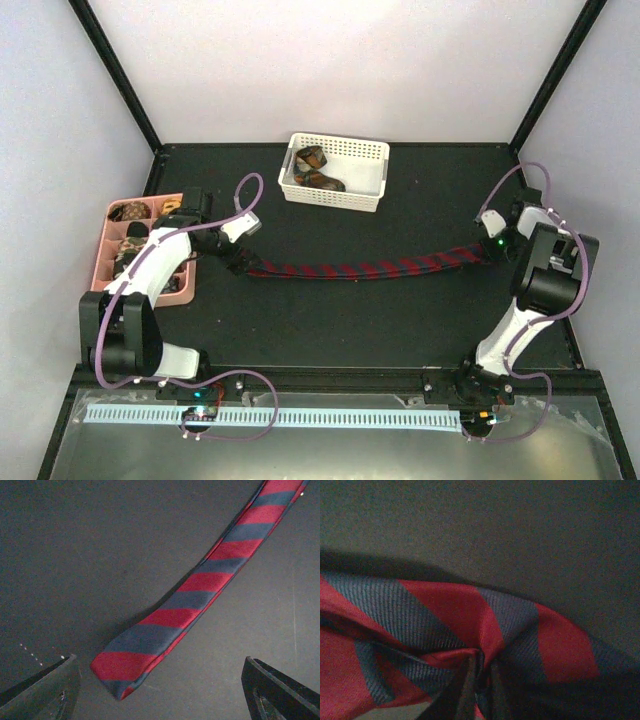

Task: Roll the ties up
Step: Pick up the tie from the center of the board, then move to tie at the center of the board.

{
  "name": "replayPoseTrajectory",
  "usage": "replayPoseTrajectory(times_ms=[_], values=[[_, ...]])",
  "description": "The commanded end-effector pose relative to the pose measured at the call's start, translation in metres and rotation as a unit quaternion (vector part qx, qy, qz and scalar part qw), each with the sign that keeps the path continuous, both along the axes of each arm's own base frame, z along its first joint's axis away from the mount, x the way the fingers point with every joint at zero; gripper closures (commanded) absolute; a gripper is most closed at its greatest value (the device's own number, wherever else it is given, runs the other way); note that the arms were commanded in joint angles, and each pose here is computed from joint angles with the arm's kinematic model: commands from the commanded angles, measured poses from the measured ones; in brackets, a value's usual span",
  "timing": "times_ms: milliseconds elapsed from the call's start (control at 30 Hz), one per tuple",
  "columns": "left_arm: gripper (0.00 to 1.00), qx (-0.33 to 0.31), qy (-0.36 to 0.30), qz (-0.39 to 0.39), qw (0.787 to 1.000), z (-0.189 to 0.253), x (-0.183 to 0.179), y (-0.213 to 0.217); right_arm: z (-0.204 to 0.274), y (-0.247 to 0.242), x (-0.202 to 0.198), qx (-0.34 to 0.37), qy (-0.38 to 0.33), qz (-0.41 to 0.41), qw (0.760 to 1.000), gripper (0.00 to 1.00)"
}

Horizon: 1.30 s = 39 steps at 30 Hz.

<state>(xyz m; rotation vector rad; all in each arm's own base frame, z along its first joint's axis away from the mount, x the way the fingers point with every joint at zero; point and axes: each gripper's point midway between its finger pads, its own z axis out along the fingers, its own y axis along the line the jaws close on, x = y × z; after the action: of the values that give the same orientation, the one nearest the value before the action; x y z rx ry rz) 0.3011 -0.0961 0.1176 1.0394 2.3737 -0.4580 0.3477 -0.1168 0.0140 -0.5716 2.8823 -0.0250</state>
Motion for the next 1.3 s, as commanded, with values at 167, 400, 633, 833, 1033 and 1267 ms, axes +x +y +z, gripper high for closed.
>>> replayPoseTrajectory(times_ms=[167,400,633,833,1033,1267], values=[[0.06,0.015,-0.035,-0.041,0.998,0.006,-0.003,-0.009,0.025,-0.064,-0.005,-0.076,-0.021,-0.035,0.996,0.98],[0.06,0.021,-0.030,-0.092,0.995,-0.004,-0.013,-0.038,0.068,-0.128,-0.012,-0.129,-0.043,-0.038,0.990,0.98],[0.09,0.024,-0.055,-0.149,0.987,-0.008,-0.005,-0.085,0.101,-0.158,-0.010,-0.206,-0.063,-0.008,0.976,0.96],[0.11,0.033,-0.070,-0.183,0.980,-0.008,0.019,-0.133,0.108,-0.180,-0.012,-0.287,-0.069,0.000,0.956,0.97],[0.10,0.060,-0.071,-0.203,0.975,-0.026,0.047,-0.177,0.122,-0.170,-0.011,-0.277,-0.089,0.010,0.957,0.98],[0.09,0.103,-0.046,-0.217,0.970,-0.059,0.074,-0.199,0.129,-0.157,-0.019,-0.262,-0.102,0.013,0.960,0.98]])
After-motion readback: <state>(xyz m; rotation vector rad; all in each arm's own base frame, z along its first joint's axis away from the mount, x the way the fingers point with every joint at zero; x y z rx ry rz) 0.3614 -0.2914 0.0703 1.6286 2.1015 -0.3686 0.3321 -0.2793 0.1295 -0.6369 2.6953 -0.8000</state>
